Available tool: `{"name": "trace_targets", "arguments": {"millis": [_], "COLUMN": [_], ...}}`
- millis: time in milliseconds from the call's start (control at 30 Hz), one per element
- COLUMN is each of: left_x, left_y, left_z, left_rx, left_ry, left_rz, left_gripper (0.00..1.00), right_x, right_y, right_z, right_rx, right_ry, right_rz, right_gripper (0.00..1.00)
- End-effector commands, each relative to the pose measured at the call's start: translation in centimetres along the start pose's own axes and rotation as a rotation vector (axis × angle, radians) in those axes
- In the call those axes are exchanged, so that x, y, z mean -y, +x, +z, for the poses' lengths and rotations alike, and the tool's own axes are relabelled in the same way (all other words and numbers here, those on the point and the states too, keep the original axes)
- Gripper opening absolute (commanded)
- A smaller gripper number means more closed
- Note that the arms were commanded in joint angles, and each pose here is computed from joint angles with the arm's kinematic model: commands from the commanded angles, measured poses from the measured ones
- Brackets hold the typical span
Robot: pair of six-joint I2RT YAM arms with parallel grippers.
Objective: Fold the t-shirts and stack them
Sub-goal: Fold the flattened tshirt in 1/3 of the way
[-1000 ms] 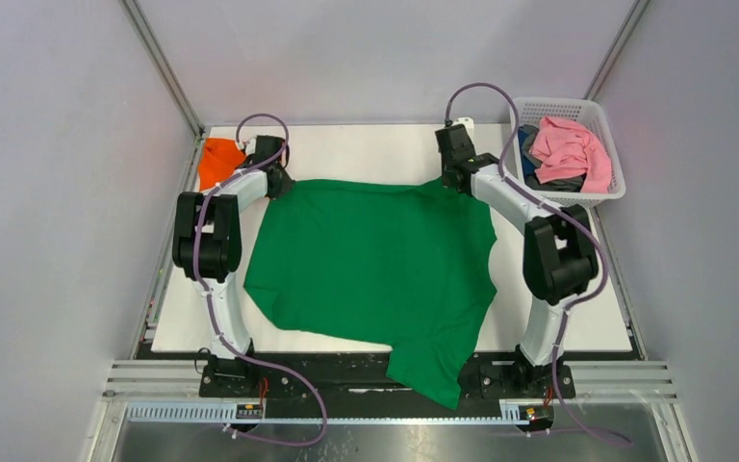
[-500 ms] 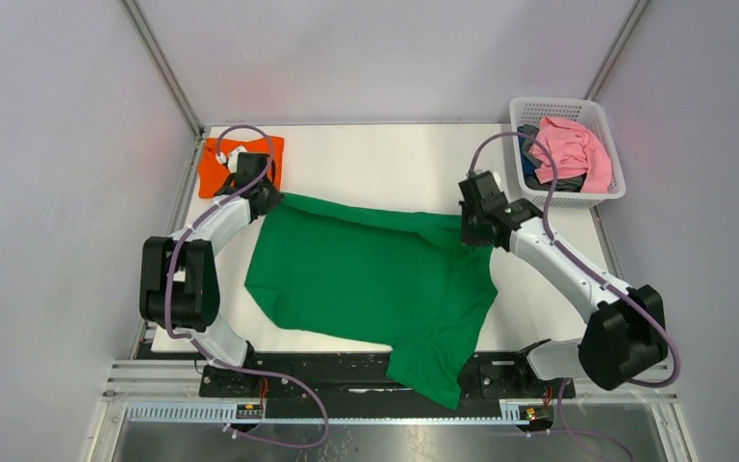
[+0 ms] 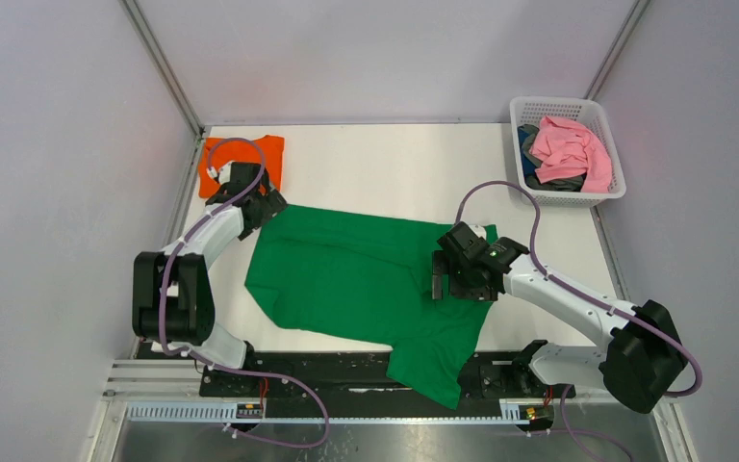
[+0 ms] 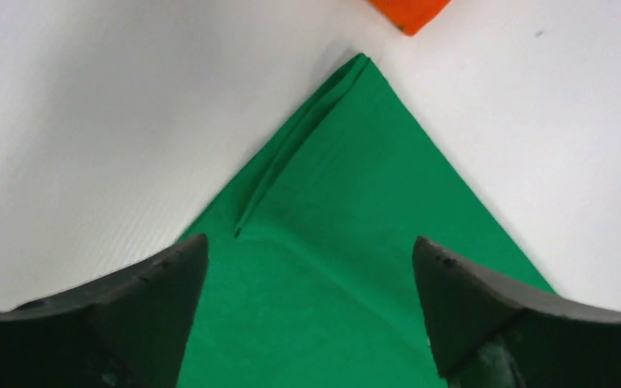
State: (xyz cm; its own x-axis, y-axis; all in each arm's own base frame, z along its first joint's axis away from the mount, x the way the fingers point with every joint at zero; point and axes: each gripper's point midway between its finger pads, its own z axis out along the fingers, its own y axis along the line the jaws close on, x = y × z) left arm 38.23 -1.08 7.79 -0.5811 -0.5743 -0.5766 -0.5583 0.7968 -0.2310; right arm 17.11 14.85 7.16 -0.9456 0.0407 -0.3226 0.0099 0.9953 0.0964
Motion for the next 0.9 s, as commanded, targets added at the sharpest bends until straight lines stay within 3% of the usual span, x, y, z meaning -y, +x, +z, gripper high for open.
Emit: {"name": "trace_targets", "arguments": {"millis": [0,133,300,567,867], "left_x": [0.8,3.1,6.4,5.1,5.6], "left_y": [-2.4,-1.9,1.9,5.6,3.9], "left_z": [-3.5,-4.4,-2.7,2.7,4.6], "left_rx": [0.077,0.03,-0.163,-0.296,-0.254], "left_ry": [0.066,0.195,0.364,0.269,0.221], "left_rz": [-0.038,-0.028,0.0,0.004,-0.023], "left_gripper": [0.99,0.99,0.99,0.99,0.99], "right_x": [0.3,-0.2,-1.8,-0.9,1.1], "right_y": [-2.3,-5.1,-6.4,-6.1,-9.7], "right_z": [-1.4,-1.2,1.6,7.6,11.6], "right_rx": [0.108,0.212,0.171,0.018,-0.067], "right_ry": [0.031,0.038,-0.036,-0.13,-0.138], "right_rz": [0.014,0.024,0.091,0.263,0.407], "right_gripper": [0.99,1.0,0.99,0.99,0.99]}}
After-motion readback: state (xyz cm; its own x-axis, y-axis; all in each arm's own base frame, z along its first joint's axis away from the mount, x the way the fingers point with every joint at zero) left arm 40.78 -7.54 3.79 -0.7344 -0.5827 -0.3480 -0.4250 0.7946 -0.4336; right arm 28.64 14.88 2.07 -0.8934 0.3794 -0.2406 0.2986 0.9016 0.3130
